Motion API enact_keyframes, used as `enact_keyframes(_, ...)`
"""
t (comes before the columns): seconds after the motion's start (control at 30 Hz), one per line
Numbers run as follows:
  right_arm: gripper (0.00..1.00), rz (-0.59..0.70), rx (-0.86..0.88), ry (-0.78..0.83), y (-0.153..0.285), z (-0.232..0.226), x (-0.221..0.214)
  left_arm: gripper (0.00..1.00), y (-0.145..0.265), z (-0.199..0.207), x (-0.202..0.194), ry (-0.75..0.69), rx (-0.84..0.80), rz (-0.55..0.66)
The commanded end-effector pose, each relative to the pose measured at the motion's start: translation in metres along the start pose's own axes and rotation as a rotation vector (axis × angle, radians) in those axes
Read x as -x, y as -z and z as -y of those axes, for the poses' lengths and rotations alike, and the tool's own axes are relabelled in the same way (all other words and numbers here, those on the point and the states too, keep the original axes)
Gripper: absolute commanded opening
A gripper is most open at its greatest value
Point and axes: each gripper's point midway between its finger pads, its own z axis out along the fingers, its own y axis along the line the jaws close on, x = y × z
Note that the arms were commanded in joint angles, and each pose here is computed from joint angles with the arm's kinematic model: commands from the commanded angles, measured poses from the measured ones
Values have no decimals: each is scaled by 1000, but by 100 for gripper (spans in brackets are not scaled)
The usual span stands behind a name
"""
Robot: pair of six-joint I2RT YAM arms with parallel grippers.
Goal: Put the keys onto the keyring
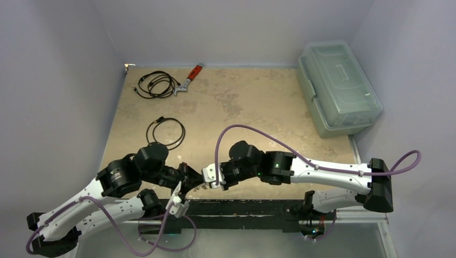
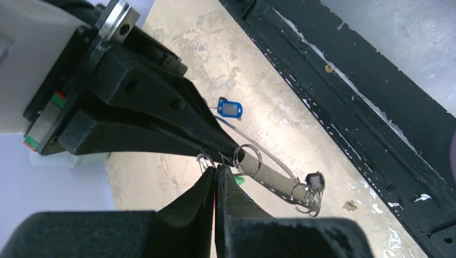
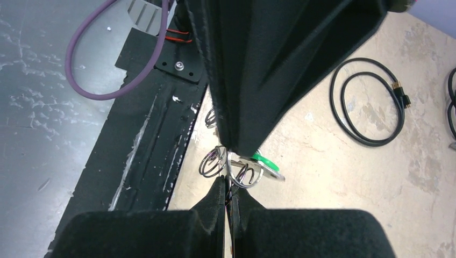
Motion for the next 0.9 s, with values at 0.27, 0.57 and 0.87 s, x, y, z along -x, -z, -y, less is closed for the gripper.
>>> enact_keyframes(0.27, 0, 25, -49, 47, 1, 3, 22, 0, 4, -8, 2, 16, -7, -35)
enact_keyframes(0.57, 0, 25, -60, 61, 0, 7, 24, 0, 3, -2, 12, 23, -71, 8)
enact_keyframes(0.87, 0, 47, -82, 76, 8, 10, 30, 0, 0, 6, 10, 39, -109, 4)
